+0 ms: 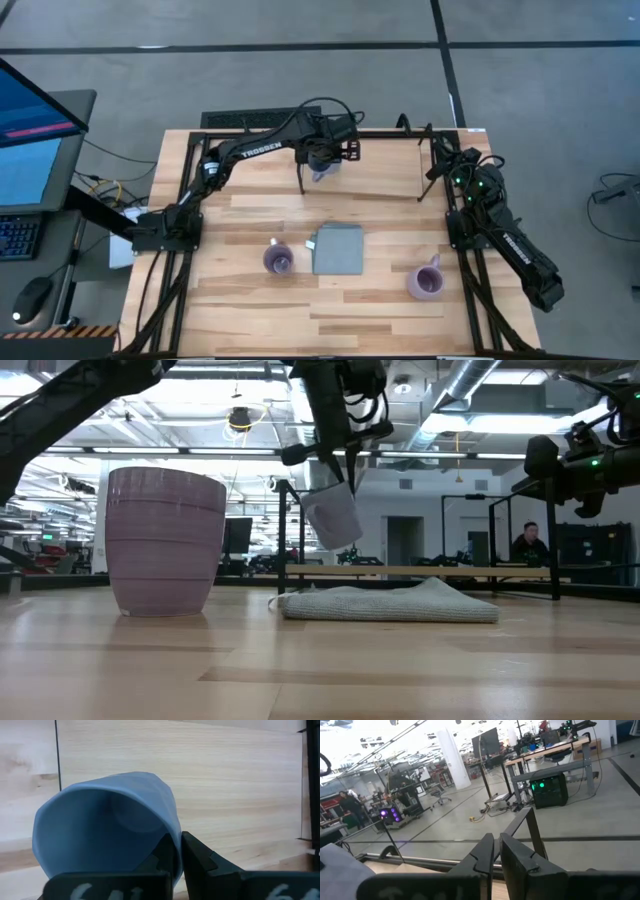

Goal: Stack small to large cups/mugs on shelf
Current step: Put the light blue cup on the shelf

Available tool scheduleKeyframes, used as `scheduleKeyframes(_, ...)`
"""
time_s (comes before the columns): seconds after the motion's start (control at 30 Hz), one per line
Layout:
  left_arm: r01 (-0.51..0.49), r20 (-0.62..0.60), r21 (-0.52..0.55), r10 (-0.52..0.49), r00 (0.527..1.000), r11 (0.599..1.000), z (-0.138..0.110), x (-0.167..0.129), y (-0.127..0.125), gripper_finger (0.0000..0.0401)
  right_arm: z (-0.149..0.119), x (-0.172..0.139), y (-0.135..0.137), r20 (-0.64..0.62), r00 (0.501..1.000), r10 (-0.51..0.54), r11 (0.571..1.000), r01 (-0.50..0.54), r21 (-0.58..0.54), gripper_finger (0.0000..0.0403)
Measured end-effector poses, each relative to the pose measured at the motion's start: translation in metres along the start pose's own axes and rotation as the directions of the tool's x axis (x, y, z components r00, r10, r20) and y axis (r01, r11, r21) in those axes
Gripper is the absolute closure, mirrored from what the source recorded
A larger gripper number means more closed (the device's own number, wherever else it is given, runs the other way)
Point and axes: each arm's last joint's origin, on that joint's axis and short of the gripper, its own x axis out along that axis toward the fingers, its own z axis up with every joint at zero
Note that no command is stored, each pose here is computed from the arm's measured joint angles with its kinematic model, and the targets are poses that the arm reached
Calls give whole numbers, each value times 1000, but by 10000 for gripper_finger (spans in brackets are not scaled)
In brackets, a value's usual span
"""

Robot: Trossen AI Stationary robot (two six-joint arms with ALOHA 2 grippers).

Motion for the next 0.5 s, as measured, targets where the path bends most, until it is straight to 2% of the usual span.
scheduleKeyframes(0.23,-3,-6,-51,3,1000,999,6,2,3,399,0,0,0,0,1000,0,1000,0,0,347)
scheduleKeyframes(0.37,-21,-60,-64,17,998,998,7,10,5,399,0,0,0,0,1000,0,1000,0,0,347)
scheduleKeyframes(0.5,-28,-62,-49,25,998,998,9,25,4,399,0,0,0,2,1000,2,1000,-2,-9,347)
